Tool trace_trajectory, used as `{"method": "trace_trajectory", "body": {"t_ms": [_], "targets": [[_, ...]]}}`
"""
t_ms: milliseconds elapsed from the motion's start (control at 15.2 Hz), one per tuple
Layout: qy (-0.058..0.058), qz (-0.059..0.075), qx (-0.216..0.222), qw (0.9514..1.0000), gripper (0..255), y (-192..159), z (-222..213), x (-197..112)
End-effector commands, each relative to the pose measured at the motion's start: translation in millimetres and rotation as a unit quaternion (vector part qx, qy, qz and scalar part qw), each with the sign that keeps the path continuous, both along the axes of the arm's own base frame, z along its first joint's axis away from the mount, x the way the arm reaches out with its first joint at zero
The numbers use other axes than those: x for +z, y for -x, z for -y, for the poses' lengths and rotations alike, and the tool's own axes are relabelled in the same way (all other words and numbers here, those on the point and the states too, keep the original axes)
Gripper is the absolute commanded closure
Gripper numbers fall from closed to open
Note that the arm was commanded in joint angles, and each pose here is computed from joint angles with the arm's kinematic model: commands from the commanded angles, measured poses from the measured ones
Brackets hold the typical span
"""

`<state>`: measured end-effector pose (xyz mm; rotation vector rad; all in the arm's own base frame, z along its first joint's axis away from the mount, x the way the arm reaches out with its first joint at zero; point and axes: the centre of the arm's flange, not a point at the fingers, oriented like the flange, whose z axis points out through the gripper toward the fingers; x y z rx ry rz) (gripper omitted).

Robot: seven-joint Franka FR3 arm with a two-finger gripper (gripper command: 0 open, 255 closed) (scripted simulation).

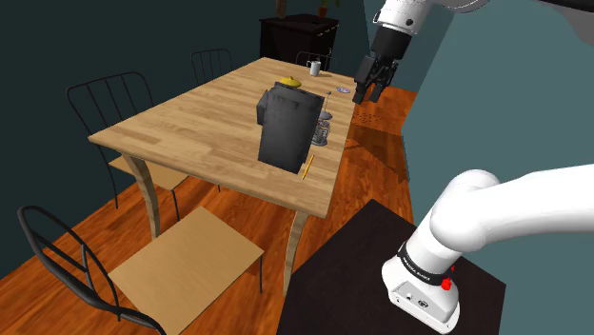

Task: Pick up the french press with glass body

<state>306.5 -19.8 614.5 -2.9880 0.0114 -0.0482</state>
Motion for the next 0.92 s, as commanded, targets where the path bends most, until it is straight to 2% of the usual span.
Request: {"method": "trace_trajectory", "body": {"t_ms": [0,858], "targets": [[0.000,0.000,0.000,1.0000,0,0,0,0],[0.064,0.031,0.010,0.9975,0,-86,85,-96]]}}
